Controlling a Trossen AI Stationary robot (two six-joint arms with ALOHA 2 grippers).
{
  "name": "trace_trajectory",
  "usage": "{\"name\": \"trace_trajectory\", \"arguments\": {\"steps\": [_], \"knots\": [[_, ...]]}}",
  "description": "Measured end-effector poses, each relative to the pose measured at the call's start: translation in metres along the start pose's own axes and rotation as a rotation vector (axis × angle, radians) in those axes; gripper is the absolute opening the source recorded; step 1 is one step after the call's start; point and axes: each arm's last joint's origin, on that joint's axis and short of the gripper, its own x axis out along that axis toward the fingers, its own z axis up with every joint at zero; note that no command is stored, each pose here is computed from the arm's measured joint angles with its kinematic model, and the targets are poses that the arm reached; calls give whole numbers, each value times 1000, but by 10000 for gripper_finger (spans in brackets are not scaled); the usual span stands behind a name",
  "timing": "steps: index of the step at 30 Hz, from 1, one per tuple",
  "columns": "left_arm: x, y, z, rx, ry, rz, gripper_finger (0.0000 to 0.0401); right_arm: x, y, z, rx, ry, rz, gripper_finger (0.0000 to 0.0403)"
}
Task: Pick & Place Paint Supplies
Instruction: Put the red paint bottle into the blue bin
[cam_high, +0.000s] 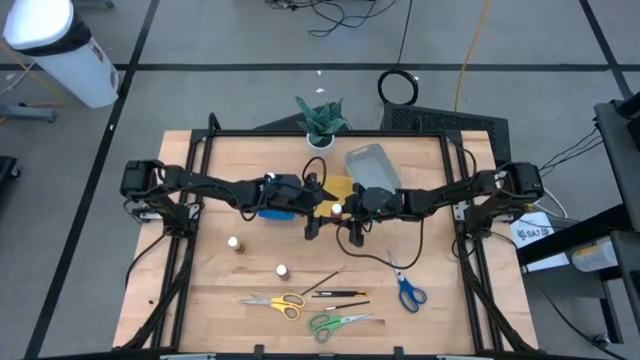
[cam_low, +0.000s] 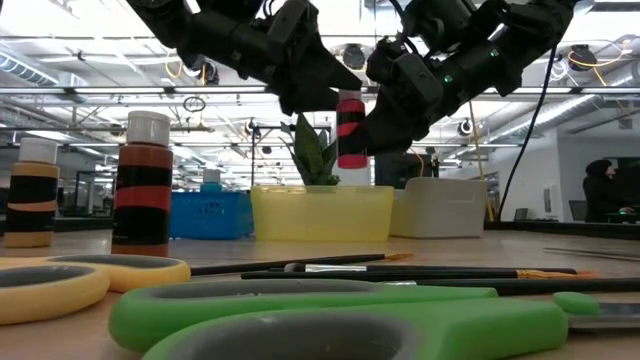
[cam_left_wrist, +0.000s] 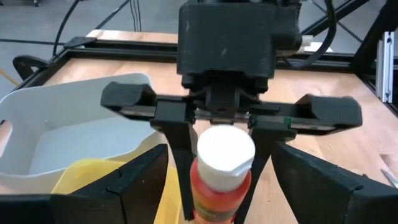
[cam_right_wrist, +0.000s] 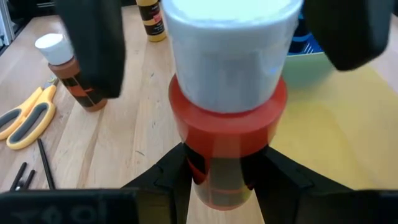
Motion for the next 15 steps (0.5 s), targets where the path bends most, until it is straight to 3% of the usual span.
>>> {"name": "trace_trajectory", "arguments": {"steps": [9,15], "knots": [[0,0,1,-30,-6,0,290,0,0,0,-1,4,1,132],[0,0,1,-51,-7,1,226,0,0,0,-1,3,1,132]]}}
